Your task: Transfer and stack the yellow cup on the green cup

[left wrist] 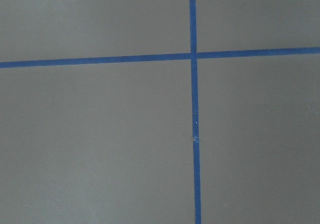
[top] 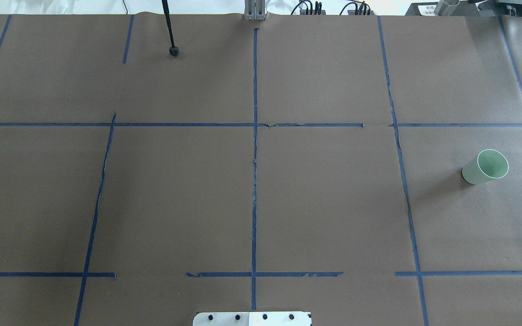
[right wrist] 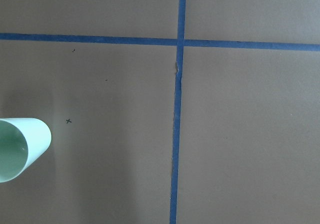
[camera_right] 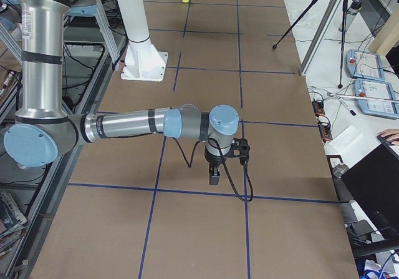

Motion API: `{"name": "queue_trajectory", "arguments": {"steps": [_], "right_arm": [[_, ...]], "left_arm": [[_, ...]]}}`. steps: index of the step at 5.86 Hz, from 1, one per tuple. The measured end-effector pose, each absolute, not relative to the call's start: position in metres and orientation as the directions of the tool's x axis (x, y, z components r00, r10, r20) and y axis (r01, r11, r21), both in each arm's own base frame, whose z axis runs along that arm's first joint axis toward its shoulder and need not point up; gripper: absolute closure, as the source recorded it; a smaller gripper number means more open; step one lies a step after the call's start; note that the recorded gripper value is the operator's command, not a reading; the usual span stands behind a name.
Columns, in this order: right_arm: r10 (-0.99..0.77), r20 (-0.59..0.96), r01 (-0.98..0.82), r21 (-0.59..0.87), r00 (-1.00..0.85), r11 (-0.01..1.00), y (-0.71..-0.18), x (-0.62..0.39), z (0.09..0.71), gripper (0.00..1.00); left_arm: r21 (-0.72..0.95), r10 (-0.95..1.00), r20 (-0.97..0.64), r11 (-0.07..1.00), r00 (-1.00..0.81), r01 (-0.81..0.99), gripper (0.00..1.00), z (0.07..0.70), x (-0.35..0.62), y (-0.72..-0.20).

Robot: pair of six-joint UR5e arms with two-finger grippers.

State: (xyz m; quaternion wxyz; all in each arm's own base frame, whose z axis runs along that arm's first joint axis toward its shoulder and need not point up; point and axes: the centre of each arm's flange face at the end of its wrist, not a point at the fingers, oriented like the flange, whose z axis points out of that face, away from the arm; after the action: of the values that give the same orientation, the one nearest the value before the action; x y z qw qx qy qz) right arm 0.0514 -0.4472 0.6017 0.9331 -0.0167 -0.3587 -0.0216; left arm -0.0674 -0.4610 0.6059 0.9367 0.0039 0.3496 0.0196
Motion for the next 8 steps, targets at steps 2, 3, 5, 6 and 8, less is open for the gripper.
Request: {"name": "queue_trajectory", "arguments": {"steps": [2,3,5,6,8], "right_arm": [[-0.028,0.670,0.052,-0.016,0.741,0.999,-0.447,0.051,0.602,0.00],[-0.027,0.670,0.052,-0.017,0.741,0.998,-0.447,0.051,0.602,0.00],[-0.030,0.670,0.052,-0.013,0.742,0.999,-0.447,0.051,0.601,0.00],[-0.031,0.670,0.052,-0.011,0.742,0.999,-0.447,0.051,0.600,0.00],[-0.032,0.670,0.052,-0.010,0.742,0.999,-0.447,0.051,0.599,0.00]], "left_arm": [[0.029,0.046,-0.660,0.999,0.750,-0.035,0.00,0.600,-0.066,-0.461],[0.040,0.056,-0.671,0.998,0.739,-0.039,0.00,0.592,-0.063,-0.461],[0.097,0.099,-0.676,0.994,0.730,-0.046,0.00,0.567,-0.056,-0.469],[0.129,0.122,-0.673,0.991,0.729,-0.046,0.00,0.555,-0.055,-0.476],[0.170,0.151,-0.673,0.984,0.724,-0.047,0.00,0.542,-0.054,-0.477]]}}
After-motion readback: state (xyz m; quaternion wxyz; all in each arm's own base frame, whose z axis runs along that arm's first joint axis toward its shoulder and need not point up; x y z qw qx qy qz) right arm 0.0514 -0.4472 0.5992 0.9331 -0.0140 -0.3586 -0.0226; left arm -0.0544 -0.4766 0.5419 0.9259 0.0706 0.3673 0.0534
